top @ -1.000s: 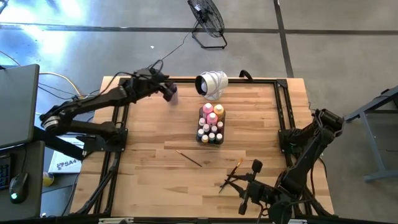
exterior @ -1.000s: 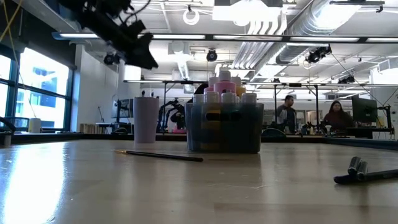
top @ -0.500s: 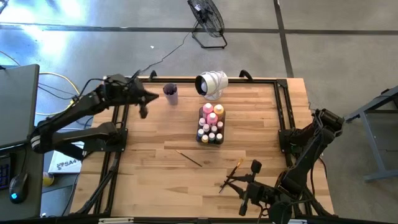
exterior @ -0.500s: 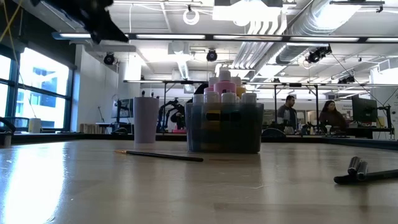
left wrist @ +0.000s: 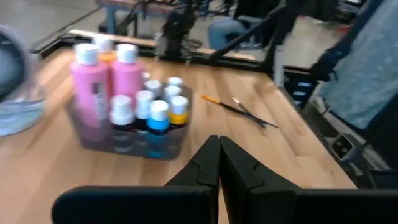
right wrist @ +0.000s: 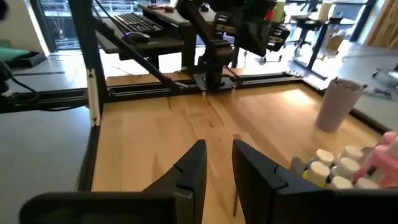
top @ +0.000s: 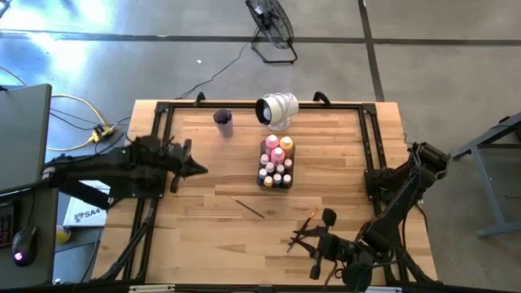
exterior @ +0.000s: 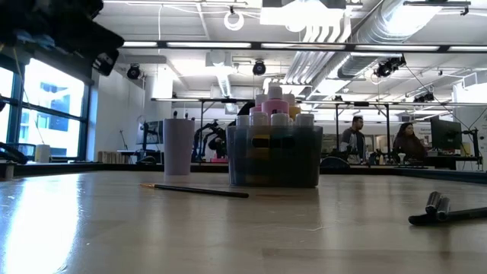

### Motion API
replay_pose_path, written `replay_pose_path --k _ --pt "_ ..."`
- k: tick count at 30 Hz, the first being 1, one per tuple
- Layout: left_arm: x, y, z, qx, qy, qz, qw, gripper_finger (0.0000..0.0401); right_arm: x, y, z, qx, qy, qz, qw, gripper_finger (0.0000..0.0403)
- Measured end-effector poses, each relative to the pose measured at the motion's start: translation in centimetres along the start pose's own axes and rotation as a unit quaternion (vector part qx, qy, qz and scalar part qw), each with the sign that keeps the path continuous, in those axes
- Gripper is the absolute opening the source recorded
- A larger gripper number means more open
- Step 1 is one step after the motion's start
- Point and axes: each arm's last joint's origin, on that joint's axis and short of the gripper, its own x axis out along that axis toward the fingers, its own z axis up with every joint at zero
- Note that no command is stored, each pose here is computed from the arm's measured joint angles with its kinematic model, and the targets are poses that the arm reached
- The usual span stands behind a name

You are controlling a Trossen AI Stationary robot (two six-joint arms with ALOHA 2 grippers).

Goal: Pick & Place Paint Supplies
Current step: Put the gold paint brush into the violet cup

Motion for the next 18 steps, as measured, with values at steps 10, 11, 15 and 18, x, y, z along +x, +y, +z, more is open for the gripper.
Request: replay_pose_path --k 10,11,15,18 --pt "0.7 -2.0 -4.2 0.014 -0.003 -0.005 1.0 0.0 5.3 -0.4 -1.6 0.018 0.064 0.024 0.997 0.0067" --pt "0.7 -2.2 -4.2 0.016 -0.003 -0.013 1.0 0.0 6.2 -0.4 -2.1 0.019 0.075 0.029 0.997 0.0067" --pt "0.7 -2.7 -4.2 0.02 -0.004 -0.02 1.0 0.0 9.5 -0.7 -3.6 0.032 0.104 0.042 0.993 0.0067" --pt "0.7 -2.9 -4.3 0.019 -0.003 -0.027 0.999 0.0 11.4 -0.9 -4.4 0.051 0.116 0.06 0.99 0.0067"
